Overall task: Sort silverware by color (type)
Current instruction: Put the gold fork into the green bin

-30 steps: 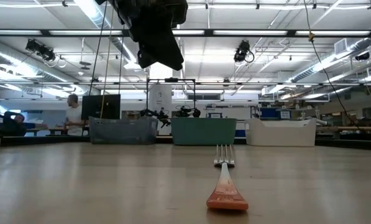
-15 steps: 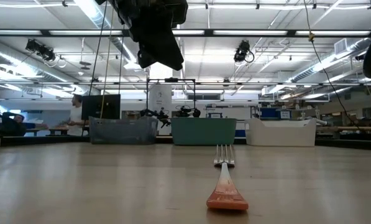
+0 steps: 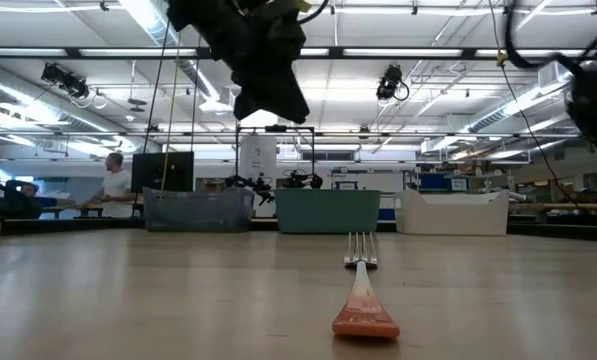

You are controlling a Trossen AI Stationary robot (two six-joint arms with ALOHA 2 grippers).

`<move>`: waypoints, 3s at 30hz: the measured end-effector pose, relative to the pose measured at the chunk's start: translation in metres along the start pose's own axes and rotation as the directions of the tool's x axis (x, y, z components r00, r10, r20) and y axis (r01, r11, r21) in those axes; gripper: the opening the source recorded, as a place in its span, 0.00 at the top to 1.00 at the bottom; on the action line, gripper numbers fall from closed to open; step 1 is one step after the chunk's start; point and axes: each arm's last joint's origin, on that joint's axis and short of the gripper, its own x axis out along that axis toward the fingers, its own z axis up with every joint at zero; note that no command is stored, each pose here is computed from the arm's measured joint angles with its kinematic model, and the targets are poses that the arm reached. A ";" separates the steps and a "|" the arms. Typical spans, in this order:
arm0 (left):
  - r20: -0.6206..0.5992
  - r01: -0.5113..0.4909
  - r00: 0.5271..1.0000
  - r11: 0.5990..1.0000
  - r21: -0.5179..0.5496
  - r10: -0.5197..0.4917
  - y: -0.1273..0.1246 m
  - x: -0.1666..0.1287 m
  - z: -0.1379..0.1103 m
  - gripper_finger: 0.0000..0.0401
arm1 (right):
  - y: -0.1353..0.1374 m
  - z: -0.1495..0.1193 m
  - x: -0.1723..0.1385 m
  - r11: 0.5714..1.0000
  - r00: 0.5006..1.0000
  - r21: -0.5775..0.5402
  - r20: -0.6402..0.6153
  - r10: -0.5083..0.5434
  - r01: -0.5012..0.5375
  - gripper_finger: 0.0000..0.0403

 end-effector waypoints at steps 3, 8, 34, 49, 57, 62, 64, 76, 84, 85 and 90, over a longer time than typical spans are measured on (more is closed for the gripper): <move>0.079 0.048 0.996 0.999 -0.021 -0.047 0.018 -0.002 0.015 0.79 | 0.001 0.021 -0.020 0.989 0.982 0.059 0.143 0.125 -0.135 0.98; 0.239 0.153 0.960 0.988 -0.015 -0.145 0.046 -0.010 0.040 0.79 | -0.006 0.069 -0.061 0.926 0.815 0.104 0.517 0.262 -0.364 0.98; 0.450 0.253 0.861 0.967 0.028 -0.238 0.136 -0.047 0.071 0.80 | -0.032 0.256 -0.155 0.713 -0.003 -0.341 0.903 0.429 -0.613 0.98; 0.476 0.190 0.868 0.980 -0.053 -0.142 0.153 -0.052 0.072 0.80 | 0.001 0.300 -0.181 0.775 0.094 -0.353 0.881 0.465 -0.525 0.99; 0.460 0.174 0.874 0.985 0.006 -0.157 0.147 -0.049 0.071 0.95 | 0.008 0.308 -0.177 0.768 0.127 -0.376 0.855 0.504 -0.519 0.99; 0.445 0.171 0.882 0.985 0.005 -0.155 0.148 -0.048 0.069 0.95 | 0.008 0.307 -0.177 0.775 0.146 -0.392 0.842 0.519 -0.496 0.98; 0.440 0.168 0.884 0.986 0.018 -0.159 0.148 -0.048 0.069 0.95 | 0.006 0.306 -0.178 0.777 0.156 -0.413 0.829 0.536 -0.475 0.97; 0.468 0.003 0.883 0.997 0.077 -0.039 0.152 -0.049 0.070 0.95 | -0.016 0.297 -0.194 0.811 0.212 -0.386 0.833 0.512 -0.440 0.74; 0.471 -0.131 0.880 0.986 0.102 0.068 0.172 -0.046 0.068 0.95 | -0.040 0.280 -0.221 0.844 0.186 -0.367 0.866 0.463 -0.391 0.72; 0.451 -0.134 0.889 0.987 0.089 0.079 0.177 -0.042 0.068 0.95 | -0.042 0.278 -0.223 0.847 0.181 -0.370 0.869 0.461 -0.383 0.72; 0.419 -0.140 0.904 0.984 0.113 0.081 0.195 -0.012 0.088 0.95 | -0.049 0.275 -0.229 0.860 0.174 -0.357 0.881 0.440 -0.366 0.72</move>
